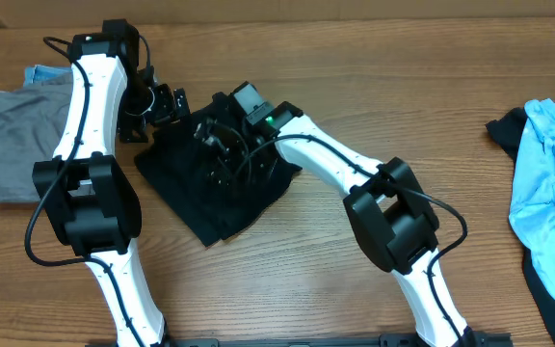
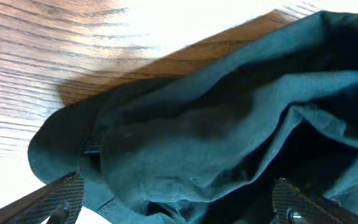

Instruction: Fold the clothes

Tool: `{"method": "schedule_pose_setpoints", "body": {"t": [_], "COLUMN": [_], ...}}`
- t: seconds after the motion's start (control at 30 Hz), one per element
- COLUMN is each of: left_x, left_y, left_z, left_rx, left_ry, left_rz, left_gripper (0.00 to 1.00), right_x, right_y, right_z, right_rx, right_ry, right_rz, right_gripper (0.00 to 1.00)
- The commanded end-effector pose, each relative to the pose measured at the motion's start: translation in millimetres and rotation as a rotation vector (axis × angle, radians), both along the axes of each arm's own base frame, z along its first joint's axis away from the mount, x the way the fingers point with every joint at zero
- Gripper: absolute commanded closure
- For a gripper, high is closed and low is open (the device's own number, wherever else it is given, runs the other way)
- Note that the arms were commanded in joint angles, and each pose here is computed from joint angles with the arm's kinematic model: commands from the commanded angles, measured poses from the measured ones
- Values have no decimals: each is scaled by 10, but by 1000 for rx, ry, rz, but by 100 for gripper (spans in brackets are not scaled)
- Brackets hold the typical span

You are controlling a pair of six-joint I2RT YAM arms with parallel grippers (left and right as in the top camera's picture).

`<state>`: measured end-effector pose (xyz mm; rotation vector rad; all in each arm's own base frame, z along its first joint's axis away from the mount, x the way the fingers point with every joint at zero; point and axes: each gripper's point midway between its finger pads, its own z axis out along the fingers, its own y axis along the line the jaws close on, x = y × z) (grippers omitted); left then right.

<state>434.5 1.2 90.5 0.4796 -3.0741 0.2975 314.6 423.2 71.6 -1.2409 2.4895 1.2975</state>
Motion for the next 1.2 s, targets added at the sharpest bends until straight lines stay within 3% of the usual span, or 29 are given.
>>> {"method": "schedule_pose_setpoints", "body": {"t": [0.0,0.1,0.2,0.23,0.4,0.5,0.67,0.83,0.93,1.03,1.17], "left_x": [26,27,114,187,447,286,42,-72,-96,-50,-6], "left_y": [-15,-12,-85,-171,-865,-1516,-1851,-1653,-1186,-414,201], "left_z": [112,112,183,305,928,903,707,124,-221,-375,-384], "left_rx": [-6,-5,-41,-59,-40,-55,-59,-51,121,326,294], "left_ry": [-35,-35,-83,-128,-363,-369,-307,-188,-106,-46,-30], "left_rz": [-22,-23,-63,-98,-381,-561,-682,-626,-528,-277,29], "left_gripper": [0,0,0,0,0,55,93,94,92,89,87], "right_x": [0,298,738,992,1134,956,878,871,870,868,869], "right_y": [8,-268,-862,-1244,-1635,-1638,-1632,-1637,-1637,-1638,-1638], "right_z": [180,305,467,441,145,-209,-403,-404,-404,-404,-404], "right_rx": [77,8,-192,-307,-383,-448,-466,-468,-468,-469,-469], "right_ry": [-27,-101,-213,-207,-116,-3,57,60,60,61,60], "right_rz": [52,-43,-253,-425,-502,-473,-454,-454,-454,-454,-454], "right_gripper": [42,35,31,33,53,66,67,67,67,67,67]}}
